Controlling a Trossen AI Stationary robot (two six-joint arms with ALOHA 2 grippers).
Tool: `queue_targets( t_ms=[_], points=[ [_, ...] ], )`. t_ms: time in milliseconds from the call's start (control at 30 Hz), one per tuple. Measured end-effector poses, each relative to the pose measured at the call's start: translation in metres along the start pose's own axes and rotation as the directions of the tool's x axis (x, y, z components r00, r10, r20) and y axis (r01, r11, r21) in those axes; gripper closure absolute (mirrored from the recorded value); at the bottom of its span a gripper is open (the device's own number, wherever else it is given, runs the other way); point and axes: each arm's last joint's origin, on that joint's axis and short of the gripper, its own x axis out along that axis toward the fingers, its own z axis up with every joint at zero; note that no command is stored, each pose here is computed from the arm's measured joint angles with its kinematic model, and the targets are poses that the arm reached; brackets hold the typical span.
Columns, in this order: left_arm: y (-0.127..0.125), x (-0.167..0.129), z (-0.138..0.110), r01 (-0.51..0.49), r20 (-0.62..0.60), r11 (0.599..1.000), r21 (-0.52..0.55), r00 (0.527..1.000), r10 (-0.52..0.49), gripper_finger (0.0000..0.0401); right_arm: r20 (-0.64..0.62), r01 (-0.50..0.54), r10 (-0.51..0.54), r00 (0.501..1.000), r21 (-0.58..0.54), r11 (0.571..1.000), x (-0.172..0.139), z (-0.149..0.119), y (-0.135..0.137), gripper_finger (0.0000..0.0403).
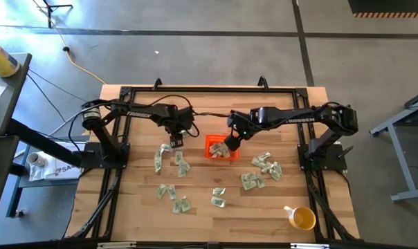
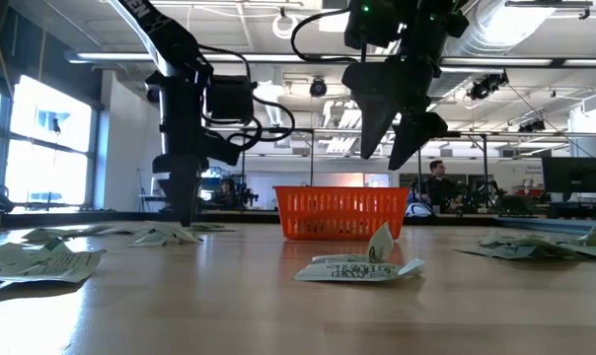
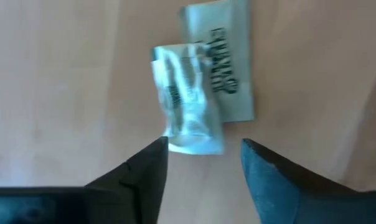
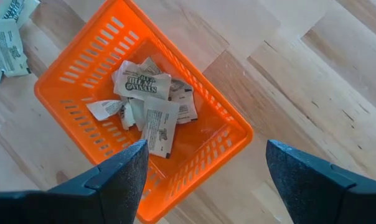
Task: Pick and place Stevia / Truvia into bins
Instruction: Put the light green stevia packet into the orange basket
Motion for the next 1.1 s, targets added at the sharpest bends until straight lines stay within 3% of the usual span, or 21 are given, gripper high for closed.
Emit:
queue_targets(
  t_ms=[600, 833, 967, 1100],
  points=[
    [0.053, 0.004, -0.006, -0.04, 0.039, 0.995, -0.088, 0.998, 0.044, 0.0293, 0.016, 0.02, -0.02, 1.0, 0.015, 1.0, 0.0, 0.001, -0.001, 0.0092],
    [0.054, 0.004, -0.007, 0.033, 0.056, 0.994, -0.102, 0.998, -0.027, 0.0367, 0.015, 0.02, -0.02, 1.0, 0.004, 1.0, 0.0, 0.001, -0.001, 0.0092],
    [0.041, 0.003, -0.005, 0.119, 0.07, 0.992, -0.028, 0.991, -0.117, 0.0359, 0.003, 0.003, -0.003, 1.0, -0.015, 1.0, 0.0, 0.001, -0.001, 0.0092],
    [0.028, 0.002, -0.002, 0.084, 0.056, 0.993, 0.085, 0.994, -0.089, 0.0291, -0.005, -0.008, 0.008, 1.0, -0.027, 1.0, 0.0, 0.0, 0.0, 0.0092]
  ],
)
